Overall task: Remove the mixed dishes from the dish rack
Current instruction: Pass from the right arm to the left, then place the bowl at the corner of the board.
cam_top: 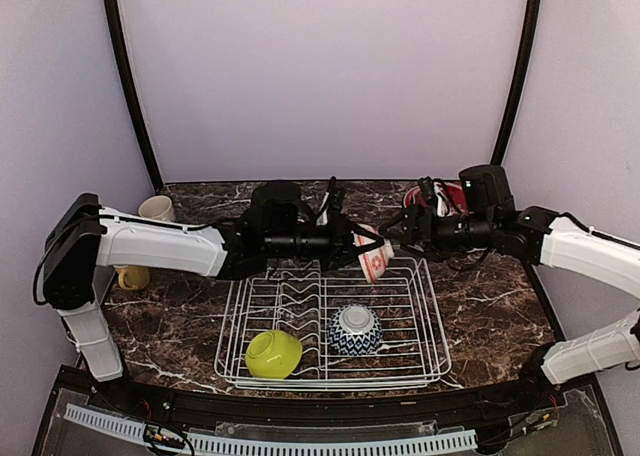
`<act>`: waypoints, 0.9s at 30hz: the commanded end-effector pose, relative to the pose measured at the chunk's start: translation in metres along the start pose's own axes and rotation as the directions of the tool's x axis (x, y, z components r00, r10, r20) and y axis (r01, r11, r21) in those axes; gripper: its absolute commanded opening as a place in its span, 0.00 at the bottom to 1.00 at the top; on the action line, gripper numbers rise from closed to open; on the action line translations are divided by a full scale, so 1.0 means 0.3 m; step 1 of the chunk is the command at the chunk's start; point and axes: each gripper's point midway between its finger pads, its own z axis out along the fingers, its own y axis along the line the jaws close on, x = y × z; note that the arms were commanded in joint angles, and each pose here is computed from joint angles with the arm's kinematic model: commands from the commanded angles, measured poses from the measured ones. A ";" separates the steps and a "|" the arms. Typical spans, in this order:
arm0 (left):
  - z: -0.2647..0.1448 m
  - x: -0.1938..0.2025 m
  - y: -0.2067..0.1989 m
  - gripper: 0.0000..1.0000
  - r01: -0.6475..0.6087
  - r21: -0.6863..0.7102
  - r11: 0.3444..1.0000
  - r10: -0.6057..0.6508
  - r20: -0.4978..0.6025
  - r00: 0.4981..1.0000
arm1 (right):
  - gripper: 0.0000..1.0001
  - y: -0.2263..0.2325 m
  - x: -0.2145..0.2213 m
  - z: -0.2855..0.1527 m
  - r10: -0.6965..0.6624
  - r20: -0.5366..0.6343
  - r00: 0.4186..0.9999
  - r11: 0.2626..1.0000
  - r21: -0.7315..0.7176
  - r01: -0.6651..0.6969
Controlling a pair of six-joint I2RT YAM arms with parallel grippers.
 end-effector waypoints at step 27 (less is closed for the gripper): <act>-0.928 -0.723 0.592 0.01 -0.447 -0.889 -0.098 0.140 -0.457 0.879 | 0.99 0.005 -0.048 0.003 -0.107 0.024 0.994 0.994 0.022 0.106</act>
